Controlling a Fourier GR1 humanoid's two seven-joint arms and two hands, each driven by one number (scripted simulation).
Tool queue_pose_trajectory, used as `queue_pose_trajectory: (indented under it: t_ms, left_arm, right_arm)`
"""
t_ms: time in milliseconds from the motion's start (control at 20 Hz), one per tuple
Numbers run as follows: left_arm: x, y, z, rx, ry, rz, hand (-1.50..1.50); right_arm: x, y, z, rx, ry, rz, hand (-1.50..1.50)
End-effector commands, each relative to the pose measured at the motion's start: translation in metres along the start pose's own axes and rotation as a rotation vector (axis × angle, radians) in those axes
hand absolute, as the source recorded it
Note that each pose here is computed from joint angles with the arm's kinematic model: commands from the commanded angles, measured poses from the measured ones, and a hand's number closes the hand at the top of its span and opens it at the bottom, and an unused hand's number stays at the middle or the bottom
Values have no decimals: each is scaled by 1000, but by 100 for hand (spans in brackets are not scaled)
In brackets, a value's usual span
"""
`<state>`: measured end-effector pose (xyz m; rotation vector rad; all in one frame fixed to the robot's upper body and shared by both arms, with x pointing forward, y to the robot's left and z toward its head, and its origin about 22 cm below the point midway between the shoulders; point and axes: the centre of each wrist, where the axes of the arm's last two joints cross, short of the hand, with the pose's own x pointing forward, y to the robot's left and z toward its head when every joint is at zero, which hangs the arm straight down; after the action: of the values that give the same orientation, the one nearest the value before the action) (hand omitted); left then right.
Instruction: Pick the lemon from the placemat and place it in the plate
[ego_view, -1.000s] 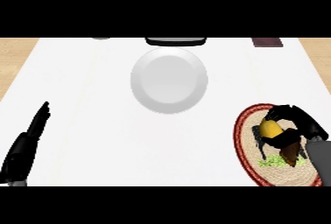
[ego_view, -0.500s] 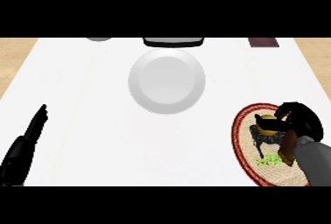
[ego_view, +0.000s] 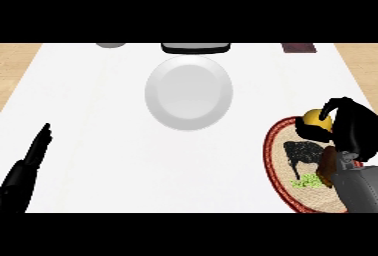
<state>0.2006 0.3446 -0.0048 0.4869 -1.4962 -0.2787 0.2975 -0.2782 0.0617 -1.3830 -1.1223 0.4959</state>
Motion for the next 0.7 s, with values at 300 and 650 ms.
queue_pose_trajectory:
  t_ms: [300, 650]
  left_arm:
    - [-2, -12, -2, -17, -18, -2, 0]
    - [31, -9, -30, -12, -48, -7, 0]
  right_arm:
    - [96, -72, 64, -86, -283, -209, 150]
    - [190, -72, 67, -11, -347, -257, 150]
